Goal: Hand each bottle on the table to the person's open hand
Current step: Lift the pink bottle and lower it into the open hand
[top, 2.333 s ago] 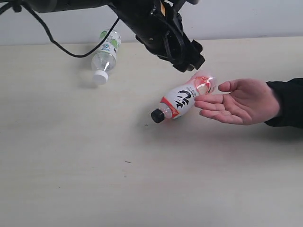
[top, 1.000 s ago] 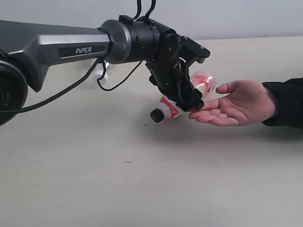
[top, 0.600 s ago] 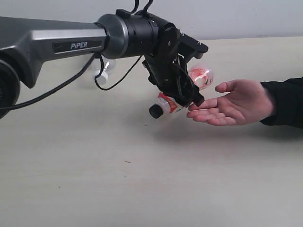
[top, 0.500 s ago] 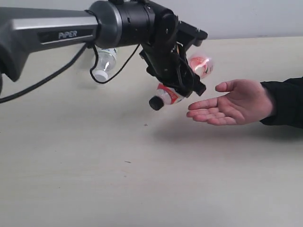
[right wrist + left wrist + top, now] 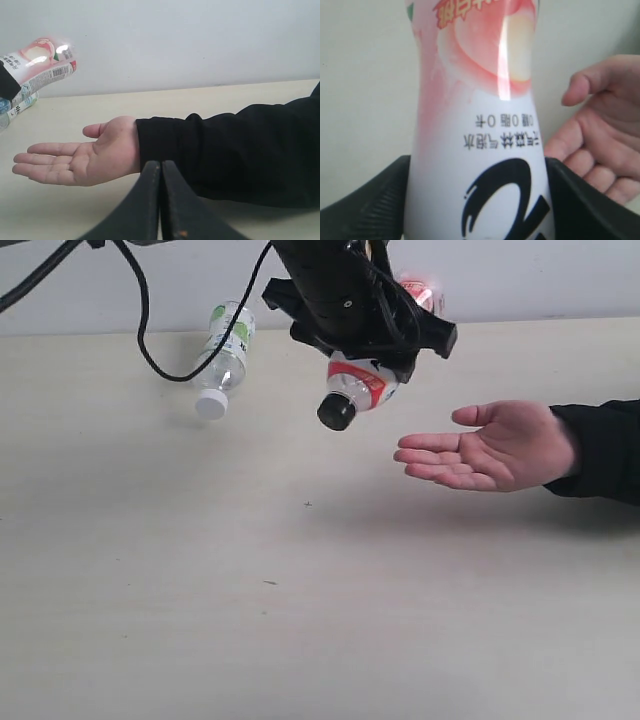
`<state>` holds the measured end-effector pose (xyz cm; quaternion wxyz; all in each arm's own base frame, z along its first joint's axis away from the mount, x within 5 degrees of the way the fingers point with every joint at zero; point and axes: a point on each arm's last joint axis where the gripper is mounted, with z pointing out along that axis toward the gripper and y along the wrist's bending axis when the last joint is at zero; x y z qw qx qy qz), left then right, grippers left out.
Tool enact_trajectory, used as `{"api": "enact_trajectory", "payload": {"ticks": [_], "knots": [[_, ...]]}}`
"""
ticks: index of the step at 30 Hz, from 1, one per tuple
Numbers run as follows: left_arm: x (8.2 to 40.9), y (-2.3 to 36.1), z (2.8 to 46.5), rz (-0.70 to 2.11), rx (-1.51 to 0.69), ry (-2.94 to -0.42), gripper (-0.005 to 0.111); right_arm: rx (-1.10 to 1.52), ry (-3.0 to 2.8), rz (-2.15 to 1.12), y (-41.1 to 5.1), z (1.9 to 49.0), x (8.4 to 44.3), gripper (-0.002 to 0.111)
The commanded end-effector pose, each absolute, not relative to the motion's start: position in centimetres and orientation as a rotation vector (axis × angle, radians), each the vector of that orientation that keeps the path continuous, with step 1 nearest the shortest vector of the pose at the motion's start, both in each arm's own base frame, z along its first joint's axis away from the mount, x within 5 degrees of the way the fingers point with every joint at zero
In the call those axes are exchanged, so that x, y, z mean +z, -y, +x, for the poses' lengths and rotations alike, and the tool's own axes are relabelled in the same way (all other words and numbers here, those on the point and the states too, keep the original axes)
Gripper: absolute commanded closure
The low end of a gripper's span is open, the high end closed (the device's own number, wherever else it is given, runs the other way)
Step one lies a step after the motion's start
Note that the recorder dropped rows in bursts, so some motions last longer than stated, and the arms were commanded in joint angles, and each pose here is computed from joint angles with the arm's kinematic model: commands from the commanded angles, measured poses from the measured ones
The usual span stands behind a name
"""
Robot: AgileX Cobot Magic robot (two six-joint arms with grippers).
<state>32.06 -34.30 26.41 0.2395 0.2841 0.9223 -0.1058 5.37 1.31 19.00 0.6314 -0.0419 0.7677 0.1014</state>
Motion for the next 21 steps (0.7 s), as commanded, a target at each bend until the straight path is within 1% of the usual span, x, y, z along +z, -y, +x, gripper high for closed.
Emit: {"api": "enact_trajectory", "payload": {"ticks": [1,5,11,18,21], "knots": [[28.3,35.1,30.5,0.674,-0.364,-2.522,0.107,0.229,-1.751,-0.090,-1.3,5.4,18.9,0.108],[29.0,36.0,29.4,0.598,-0.416,-2.492,0.107,0.229,-1.751,-0.090,-1.3,5.4,18.9,0.108],[29.3,37.4,27.7,0.523,-0.397,-2.459,0.107,0.229,-1.751,-0.090,-1.3,5.4,18.9,0.108],[29.6,37.8,26.7,0.364,-0.487,-2.535,0.107,0.229,-1.751,-0.090,-1.3,5.4,18.9,0.108],[29.8,38.2,25.8,0.360,-0.527,-2.555,0.107,0.229,-1.751,-0.090,-1.3,5.4,18.9,0.108]]}}
